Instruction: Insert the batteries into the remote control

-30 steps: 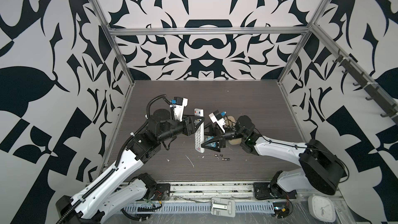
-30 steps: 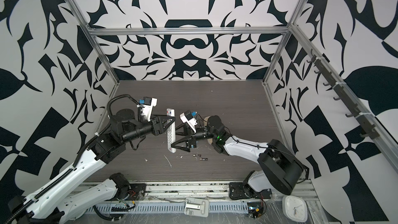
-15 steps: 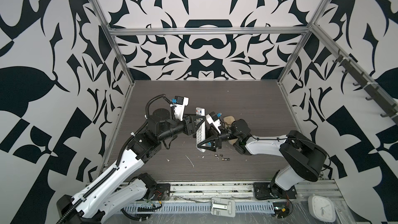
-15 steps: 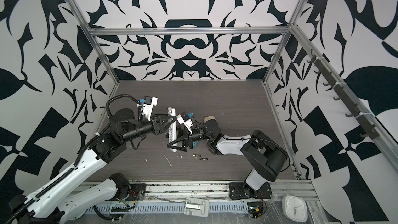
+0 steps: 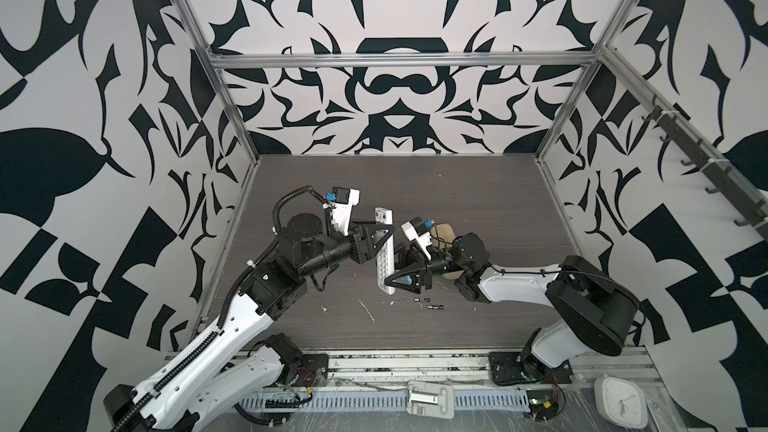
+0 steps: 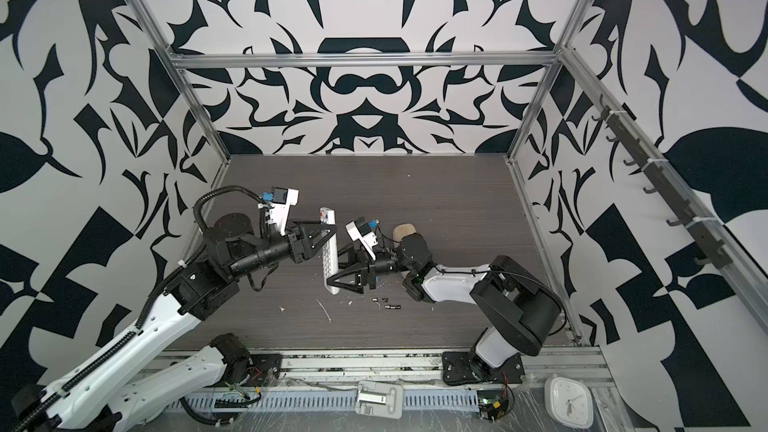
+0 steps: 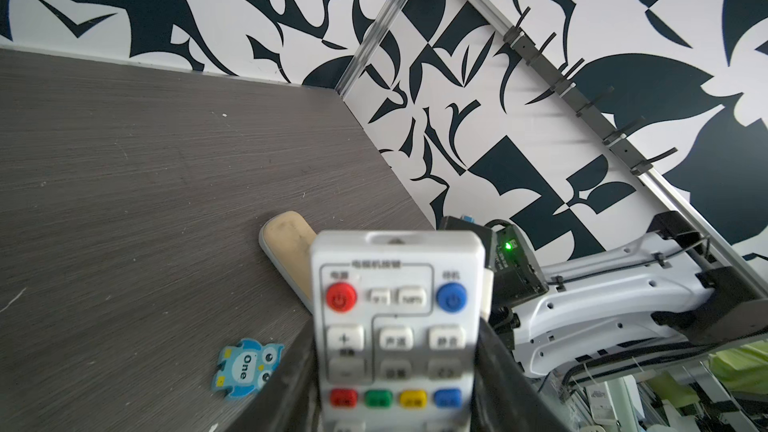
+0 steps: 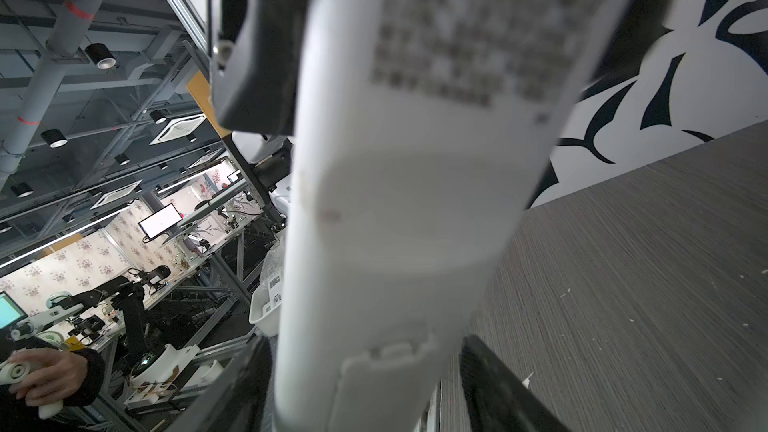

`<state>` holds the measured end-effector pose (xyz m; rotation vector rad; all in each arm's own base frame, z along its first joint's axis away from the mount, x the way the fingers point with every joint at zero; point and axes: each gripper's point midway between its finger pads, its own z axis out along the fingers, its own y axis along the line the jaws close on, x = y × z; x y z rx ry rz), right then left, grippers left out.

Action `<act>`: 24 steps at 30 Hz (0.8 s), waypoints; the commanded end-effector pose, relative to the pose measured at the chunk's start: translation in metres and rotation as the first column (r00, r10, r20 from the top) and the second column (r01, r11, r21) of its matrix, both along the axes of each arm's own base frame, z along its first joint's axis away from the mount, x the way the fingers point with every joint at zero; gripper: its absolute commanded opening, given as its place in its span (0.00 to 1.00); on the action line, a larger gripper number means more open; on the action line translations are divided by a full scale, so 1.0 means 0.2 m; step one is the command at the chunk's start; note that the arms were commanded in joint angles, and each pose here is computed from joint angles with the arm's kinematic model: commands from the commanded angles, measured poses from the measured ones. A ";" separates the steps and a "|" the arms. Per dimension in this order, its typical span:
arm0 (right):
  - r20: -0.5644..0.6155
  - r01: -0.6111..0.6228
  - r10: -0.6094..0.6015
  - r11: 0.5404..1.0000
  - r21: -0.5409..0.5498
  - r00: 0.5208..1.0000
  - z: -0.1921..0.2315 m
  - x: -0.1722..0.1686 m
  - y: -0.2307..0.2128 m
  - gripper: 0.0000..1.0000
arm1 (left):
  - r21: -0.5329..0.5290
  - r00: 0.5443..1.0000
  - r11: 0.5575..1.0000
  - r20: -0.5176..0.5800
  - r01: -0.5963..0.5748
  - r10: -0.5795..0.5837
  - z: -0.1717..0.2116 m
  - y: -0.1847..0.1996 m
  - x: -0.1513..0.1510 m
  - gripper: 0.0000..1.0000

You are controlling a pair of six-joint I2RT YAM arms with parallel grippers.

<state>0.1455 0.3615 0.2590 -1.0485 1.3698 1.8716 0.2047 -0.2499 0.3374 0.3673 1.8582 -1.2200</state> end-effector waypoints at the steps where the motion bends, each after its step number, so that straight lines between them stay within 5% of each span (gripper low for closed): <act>1: 0.072 0.005 -0.010 0.998 0.068 0.997 0.09 -0.02 -0.02 0.75 | -0.030 0.999 1.000 0.040 -0.003 0.004 0.05 0.01 -0.01 0.05; 14: 0.070 -0.037 0.033 0.998 0.051 0.997 0.06 -0.05 0.03 0.71 | -0.042 0.998 0.999 0.059 -0.020 0.023 0.06 0.02 0.01 0.05; 24: 0.083 -0.020 0.014 0.998 0.066 0.996 0.08 -0.06 0.02 0.36 | -0.045 0.997 0.999 0.065 -0.029 0.032 0.07 0.01 0.03 0.06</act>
